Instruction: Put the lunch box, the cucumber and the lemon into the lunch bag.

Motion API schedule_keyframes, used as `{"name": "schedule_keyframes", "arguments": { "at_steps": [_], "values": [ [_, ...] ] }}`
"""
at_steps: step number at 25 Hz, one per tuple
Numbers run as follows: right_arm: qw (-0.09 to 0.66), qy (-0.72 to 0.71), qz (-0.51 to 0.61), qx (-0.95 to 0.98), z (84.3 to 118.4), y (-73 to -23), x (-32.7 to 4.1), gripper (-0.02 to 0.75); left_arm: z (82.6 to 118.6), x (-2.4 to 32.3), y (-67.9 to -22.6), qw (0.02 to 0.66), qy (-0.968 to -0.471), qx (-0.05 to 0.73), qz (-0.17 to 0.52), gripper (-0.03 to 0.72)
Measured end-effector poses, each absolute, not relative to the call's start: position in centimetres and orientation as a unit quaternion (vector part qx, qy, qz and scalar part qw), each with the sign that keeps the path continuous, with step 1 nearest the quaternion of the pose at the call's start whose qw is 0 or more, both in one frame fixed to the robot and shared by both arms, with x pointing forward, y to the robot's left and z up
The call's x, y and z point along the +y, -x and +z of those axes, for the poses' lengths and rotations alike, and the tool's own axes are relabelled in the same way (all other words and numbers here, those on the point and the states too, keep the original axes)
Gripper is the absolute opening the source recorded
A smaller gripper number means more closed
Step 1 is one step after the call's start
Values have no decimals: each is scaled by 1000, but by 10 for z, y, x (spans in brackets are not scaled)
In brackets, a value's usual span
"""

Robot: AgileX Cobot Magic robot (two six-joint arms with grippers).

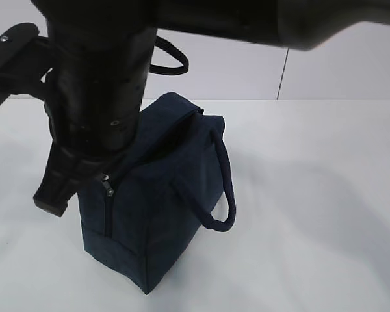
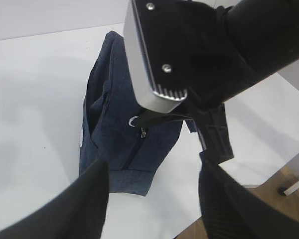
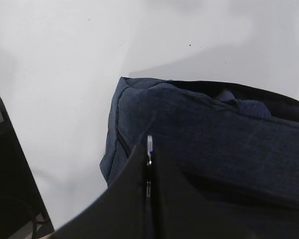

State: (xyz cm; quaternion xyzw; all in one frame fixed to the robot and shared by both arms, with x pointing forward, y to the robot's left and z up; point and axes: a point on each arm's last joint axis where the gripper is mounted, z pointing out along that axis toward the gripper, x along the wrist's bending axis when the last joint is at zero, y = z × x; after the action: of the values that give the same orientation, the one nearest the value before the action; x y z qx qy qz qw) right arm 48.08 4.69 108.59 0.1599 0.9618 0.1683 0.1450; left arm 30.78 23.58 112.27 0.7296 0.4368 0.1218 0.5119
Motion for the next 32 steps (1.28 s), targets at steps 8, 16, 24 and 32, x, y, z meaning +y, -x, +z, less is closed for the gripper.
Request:
{"name": "schedule_keyframes", "arguments": {
  "at_steps": [8,16,24,32],
  "values": [
    [165,-162,175,957,1086,-490,45,20,1123,236,-308,512,-730,437,122,404],
    [173,-194,201,945,1086,-516,33,20,1123,236,-308,512,-730,437,122,404],
    [175,-210,218,937,1087,-525,29,20,1123,236,-308,512,-730,437,122,404],
    [163,-213,239,933,1088,-524,33,20,1123,236,-308,512,-730,437,122,404]
  ]
}}
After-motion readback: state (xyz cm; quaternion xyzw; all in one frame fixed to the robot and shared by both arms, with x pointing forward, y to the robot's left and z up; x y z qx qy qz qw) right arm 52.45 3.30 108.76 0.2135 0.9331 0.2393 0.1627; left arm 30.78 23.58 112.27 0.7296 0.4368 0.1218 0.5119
